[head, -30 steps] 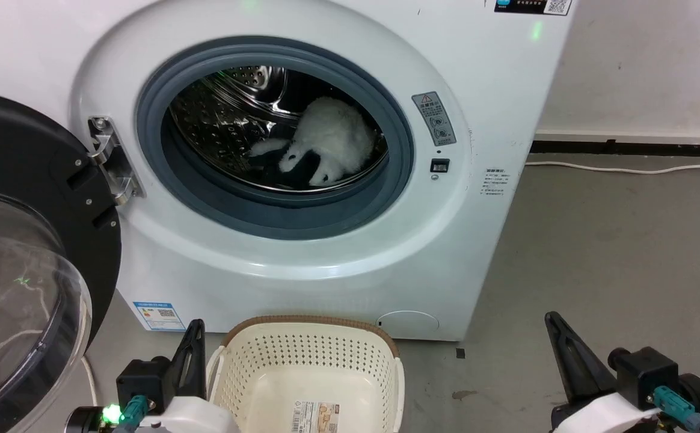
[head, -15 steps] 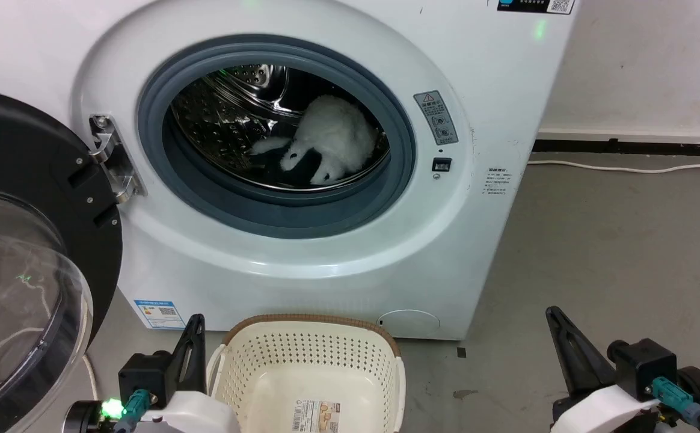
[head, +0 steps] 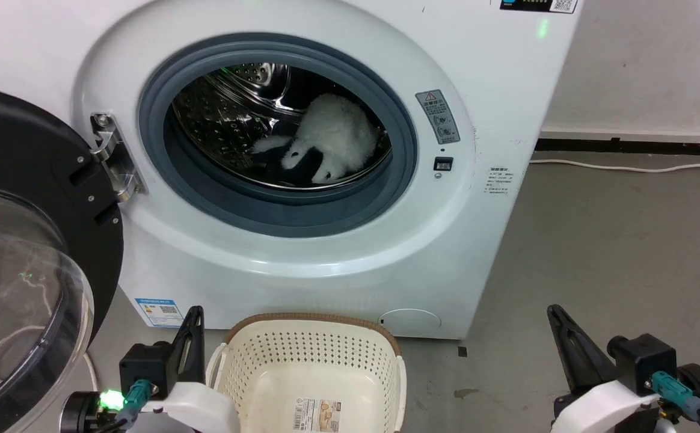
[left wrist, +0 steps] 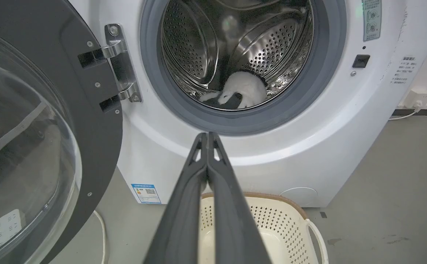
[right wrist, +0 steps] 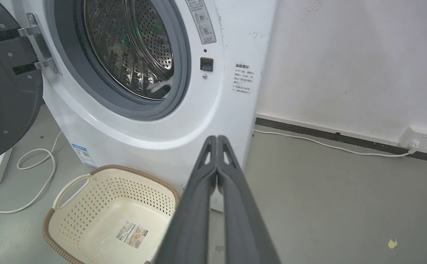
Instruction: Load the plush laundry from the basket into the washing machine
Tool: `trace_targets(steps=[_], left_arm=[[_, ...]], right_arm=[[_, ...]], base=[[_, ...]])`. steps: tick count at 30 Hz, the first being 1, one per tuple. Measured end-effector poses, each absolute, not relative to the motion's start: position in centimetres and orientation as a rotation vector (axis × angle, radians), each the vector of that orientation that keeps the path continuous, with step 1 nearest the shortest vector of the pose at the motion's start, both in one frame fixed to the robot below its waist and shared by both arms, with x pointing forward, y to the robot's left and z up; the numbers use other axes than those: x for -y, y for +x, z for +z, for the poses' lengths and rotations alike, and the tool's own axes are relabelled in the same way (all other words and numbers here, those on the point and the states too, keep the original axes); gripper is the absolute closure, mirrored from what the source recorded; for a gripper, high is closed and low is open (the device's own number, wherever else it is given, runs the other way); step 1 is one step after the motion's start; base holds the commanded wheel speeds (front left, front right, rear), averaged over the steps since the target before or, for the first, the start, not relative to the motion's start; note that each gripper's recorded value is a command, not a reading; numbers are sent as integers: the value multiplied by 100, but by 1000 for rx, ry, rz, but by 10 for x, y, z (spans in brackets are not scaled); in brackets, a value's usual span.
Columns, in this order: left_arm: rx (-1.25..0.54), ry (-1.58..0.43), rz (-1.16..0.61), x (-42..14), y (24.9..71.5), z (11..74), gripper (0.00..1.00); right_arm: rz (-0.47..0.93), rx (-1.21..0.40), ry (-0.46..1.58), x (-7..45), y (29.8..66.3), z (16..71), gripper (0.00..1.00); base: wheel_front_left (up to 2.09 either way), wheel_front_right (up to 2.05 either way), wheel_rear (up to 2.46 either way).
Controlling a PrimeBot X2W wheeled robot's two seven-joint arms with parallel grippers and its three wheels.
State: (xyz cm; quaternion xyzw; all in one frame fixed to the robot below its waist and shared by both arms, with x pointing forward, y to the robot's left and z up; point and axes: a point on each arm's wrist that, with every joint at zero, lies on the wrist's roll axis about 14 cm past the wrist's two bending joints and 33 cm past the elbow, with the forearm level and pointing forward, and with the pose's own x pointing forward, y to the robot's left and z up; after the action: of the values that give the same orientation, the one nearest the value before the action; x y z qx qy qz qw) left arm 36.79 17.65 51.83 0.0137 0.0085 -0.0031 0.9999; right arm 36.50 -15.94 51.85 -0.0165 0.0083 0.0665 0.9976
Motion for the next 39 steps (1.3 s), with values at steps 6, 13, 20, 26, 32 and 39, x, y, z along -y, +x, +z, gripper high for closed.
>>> trace_targets(steps=[6,13,20,26,32,39], left_arm=[[-21,39,-4,-177,368,519,100],[-20,49,-3,-177,369,521,100],[-20,49,-3,-177,369,521,100],[-20,49,-3,-177,369,521,100],[-20,49,-3,-177,369,521,100],[-20,49,-3,-177,369,521,100]], right_arm=[[134,-13,-42,159,368,522,100],[134,-19,-43,159,369,522,100],[134,-19,-43,159,369,522,100],[134,-19,-43,159,369,522,100],[134,-19,-43,159,369,522,100],[134,-19,-43,159,369,522,100]], base=[[0,0,0],[0,0,0],[0,0,0],[0,0,0],[0,0,0],[0,0,0]])
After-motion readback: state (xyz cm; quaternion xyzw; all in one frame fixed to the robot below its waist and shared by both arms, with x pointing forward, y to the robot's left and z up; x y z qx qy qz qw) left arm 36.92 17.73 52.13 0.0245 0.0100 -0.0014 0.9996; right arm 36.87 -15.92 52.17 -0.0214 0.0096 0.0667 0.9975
